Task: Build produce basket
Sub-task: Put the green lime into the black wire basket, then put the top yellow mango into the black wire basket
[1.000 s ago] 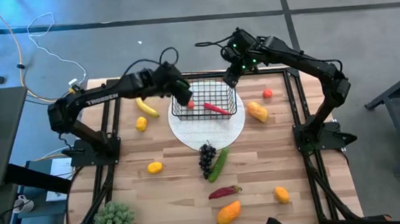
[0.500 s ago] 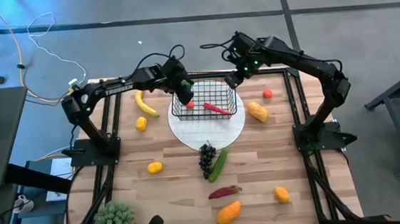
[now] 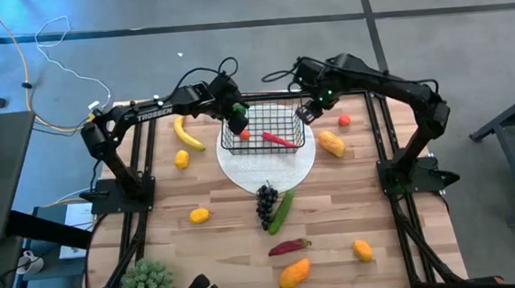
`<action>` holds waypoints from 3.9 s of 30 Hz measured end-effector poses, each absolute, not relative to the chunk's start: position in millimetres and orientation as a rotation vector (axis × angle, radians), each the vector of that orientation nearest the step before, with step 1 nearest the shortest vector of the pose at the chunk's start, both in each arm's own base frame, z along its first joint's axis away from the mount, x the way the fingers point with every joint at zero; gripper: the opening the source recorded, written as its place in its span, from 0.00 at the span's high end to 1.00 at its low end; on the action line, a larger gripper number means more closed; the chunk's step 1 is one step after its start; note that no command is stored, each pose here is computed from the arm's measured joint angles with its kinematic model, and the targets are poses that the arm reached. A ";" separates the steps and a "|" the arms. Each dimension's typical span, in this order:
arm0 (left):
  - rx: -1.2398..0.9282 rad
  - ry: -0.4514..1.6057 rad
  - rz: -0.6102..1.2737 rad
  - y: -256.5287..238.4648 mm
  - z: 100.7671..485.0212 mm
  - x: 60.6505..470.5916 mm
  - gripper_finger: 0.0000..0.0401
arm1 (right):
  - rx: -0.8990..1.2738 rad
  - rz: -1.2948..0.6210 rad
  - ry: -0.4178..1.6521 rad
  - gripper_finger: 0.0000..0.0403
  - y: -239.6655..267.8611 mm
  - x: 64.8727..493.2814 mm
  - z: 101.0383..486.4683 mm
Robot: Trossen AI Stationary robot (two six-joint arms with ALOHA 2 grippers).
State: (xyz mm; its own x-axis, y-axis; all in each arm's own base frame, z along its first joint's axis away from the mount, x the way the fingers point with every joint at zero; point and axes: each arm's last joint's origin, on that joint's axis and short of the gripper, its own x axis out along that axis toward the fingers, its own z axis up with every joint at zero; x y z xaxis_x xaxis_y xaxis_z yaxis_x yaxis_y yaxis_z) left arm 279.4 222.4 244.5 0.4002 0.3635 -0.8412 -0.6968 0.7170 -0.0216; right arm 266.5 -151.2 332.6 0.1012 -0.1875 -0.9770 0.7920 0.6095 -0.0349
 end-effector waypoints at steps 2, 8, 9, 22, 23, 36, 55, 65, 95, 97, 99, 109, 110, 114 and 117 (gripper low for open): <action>-0.399 0.941 0.692 222.4 244.5 279.4 0.47 | 0.576 -0.832 1.310 0.65 -145.9 264.8 332.1; -0.399 0.941 0.692 222.4 244.6 279.4 0.43 | 0.555 -0.908 1.338 0.65 -134.1 260.5 335.6; -0.399 0.941 0.692 222.4 244.6 279.4 0.43 | 0.549 -0.918 1.330 0.65 -132.3 259.3 337.6; -0.367 0.886 0.678 227.3 270.7 271.4 0.42 | 0.509 -1.080 1.150 0.65 -110.7 207.3 377.7; -0.353 0.875 0.674 227.4 276.3 271.5 0.42 | 0.511 -1.090 1.137 0.65 -108.4 202.0 378.2; -0.270 0.771 0.667 229.7 329.2 274.3 0.42 | 0.646 -1.053 0.948 0.53 -89.3 148.6 353.3; -0.302 0.754 0.682 229.5 334.9 274.0 0.42 | 0.692 -0.679 1.078 0.24 -98.3 157.3 258.5; -0.317 0.748 0.689 229.5 334.9 274.0 0.42 | 0.630 -0.653 1.120 0.24 -105.9 168.6 222.9; -0.317 0.748 0.708 235.2 334.8 269.5 0.42 | 0.728 -0.706 1.406 0.59 -121.8 193.0 162.6; -0.319 0.748 0.713 236.7 334.7 268.3 0.42 | 0.745 -0.702 1.407 0.60 -121.4 193.1 163.3; -0.321 0.749 0.718 238.1 334.6 267.0 0.42 | 0.763 -0.708 1.416 0.60 -121.2 193.3 166.1; -0.355 0.790 0.749 245.3 331.5 255.6 0.42 | 0.789 -0.806 1.323 0.61 -125.0 196.8 214.2; -0.363 0.792 0.754 245.9 331.2 254.5 0.42 | 0.785 -0.818 1.304 0.61 -125.4 196.9 221.2; -0.369 0.796 0.760 247.4 330.8 252.5 0.42 | 0.751 -0.852 1.215 0.61 -128.0 198.7 247.3; -0.371 0.796 0.764 248.6 330.8 251.3 0.42 | 0.712 -0.856 1.144 0.61 -132.4 204.1 267.7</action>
